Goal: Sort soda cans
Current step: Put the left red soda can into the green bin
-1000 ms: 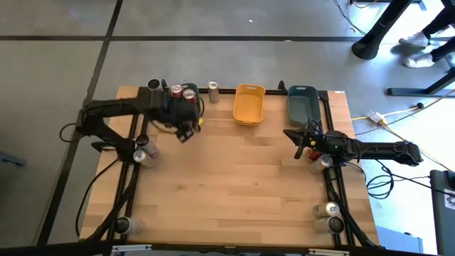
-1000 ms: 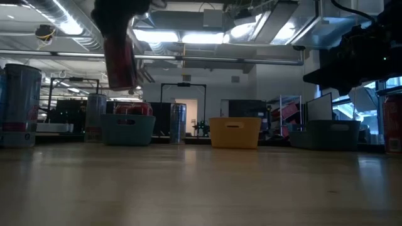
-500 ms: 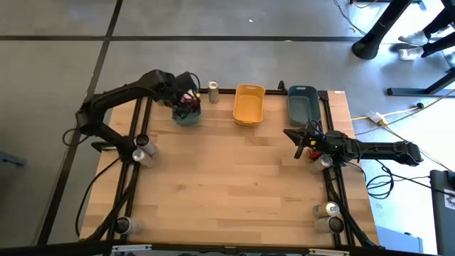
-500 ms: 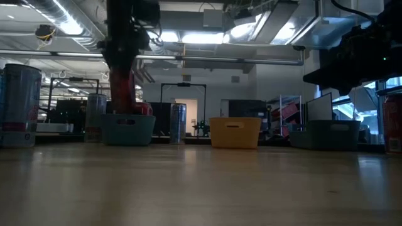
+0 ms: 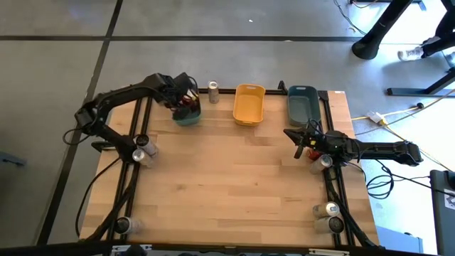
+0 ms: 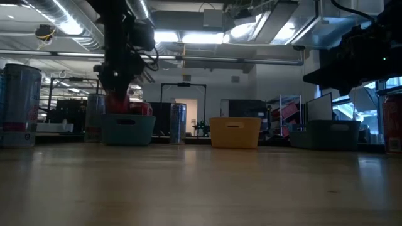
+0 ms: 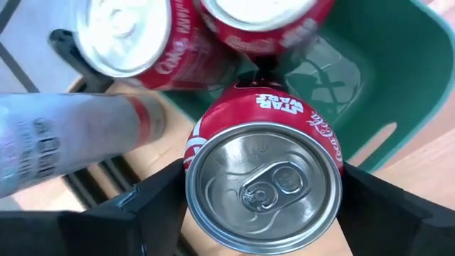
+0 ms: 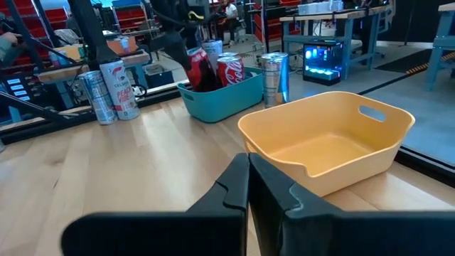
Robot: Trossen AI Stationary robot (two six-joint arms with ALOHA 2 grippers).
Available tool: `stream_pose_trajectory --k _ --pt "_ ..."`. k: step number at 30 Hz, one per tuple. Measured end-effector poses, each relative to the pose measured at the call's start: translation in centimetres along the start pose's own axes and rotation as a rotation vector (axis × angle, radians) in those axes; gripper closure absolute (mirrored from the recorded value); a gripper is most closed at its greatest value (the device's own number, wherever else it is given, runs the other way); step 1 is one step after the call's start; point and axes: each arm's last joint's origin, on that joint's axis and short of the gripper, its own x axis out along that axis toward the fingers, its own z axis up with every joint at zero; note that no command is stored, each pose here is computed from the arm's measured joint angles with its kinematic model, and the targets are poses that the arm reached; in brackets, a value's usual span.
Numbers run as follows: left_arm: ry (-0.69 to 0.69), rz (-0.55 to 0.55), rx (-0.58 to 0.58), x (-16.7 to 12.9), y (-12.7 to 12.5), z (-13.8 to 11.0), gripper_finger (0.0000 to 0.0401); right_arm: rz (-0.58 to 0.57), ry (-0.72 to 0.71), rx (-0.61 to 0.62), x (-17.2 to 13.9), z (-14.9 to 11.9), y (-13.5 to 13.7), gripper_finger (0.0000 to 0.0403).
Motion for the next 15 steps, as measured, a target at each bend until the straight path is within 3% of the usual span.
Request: stream_pose_trajectory --k 7,15 --pt "-0.002 -0.004 0.044 1.8 -0.5 -0.5 0.0109 -0.005 -0.001 -0.001 0.0 0.0 0.0 0.0393" --pt "-0.023 -0.005 0.037 1.9 -0.5 -0.3 0.0108 -0.005 -0.001 -0.010 0.0 0.0 0.0 0.0393"
